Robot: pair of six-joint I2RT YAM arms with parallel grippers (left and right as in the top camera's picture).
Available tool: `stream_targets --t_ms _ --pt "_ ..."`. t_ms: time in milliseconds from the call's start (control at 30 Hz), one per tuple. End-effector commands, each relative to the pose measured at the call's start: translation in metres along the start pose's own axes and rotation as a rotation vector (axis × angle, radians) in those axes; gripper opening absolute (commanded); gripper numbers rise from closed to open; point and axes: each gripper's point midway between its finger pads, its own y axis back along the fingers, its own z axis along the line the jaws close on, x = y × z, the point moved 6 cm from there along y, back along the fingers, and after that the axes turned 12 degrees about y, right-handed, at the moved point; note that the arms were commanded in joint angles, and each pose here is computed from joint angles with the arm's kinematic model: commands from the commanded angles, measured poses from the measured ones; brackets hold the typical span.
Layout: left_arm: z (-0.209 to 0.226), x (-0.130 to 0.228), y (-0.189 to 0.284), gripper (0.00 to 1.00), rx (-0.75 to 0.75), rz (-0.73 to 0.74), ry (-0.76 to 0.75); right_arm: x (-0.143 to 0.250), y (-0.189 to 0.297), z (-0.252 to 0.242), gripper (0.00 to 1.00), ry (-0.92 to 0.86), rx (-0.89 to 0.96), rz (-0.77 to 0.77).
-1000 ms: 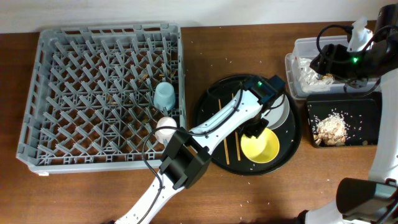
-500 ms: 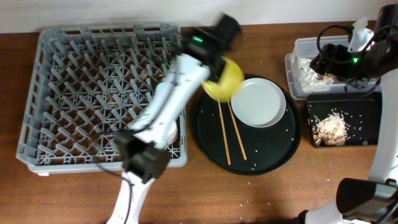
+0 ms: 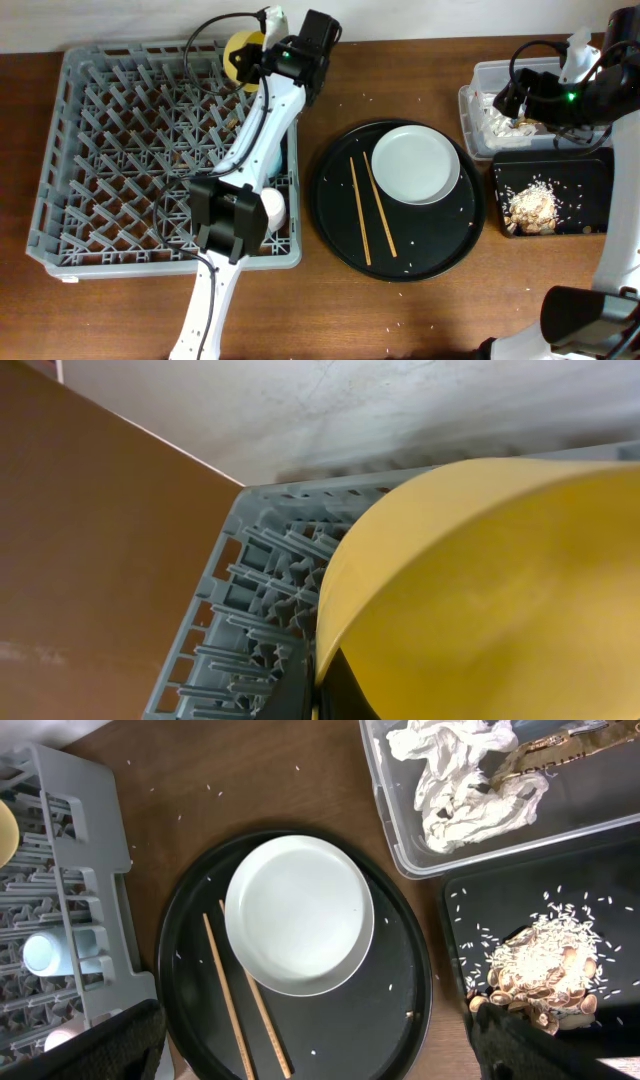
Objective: Sort waste into correct bins and load items into the dishwasher rack
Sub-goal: 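Grasp the yellow bowl with the left gripper and place it in the rack, then grasp the white plate with the left gripper and stand it in the rack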
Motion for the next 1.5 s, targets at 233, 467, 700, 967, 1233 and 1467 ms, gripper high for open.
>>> stream_targets --t_ms 233,467,700,967,1233,1467 --pt "-0.003 0.011 -0.025 0.00 -0.090 -0.001 0.072 -0.001 -0.001 0.001 0.98 0.005 0.006 0.002" --pt "-0.019 0.019 -0.010 0.00 -0.059 -0.007 0.030 -0.001 -0.002 0.000 0.98 0.004 0.006 0.004" --pt "-0.041 0.037 0.032 0.43 0.040 0.014 -0.108 0.000 -0.010 -0.002 0.98 -0.006 0.003 0.036" --pt "-0.049 0.053 0.060 0.59 0.393 0.253 -0.157 0.001 -0.012 -0.003 0.98 -0.010 0.002 0.048" --pt "-0.051 0.027 0.165 0.72 1.187 0.532 -0.028 0.001 -0.012 -0.003 0.98 -0.010 0.002 0.047" --pt "-0.131 0.092 0.201 0.72 1.185 0.590 -0.134 0.003 -0.012 -0.003 0.98 -0.012 0.001 0.055"
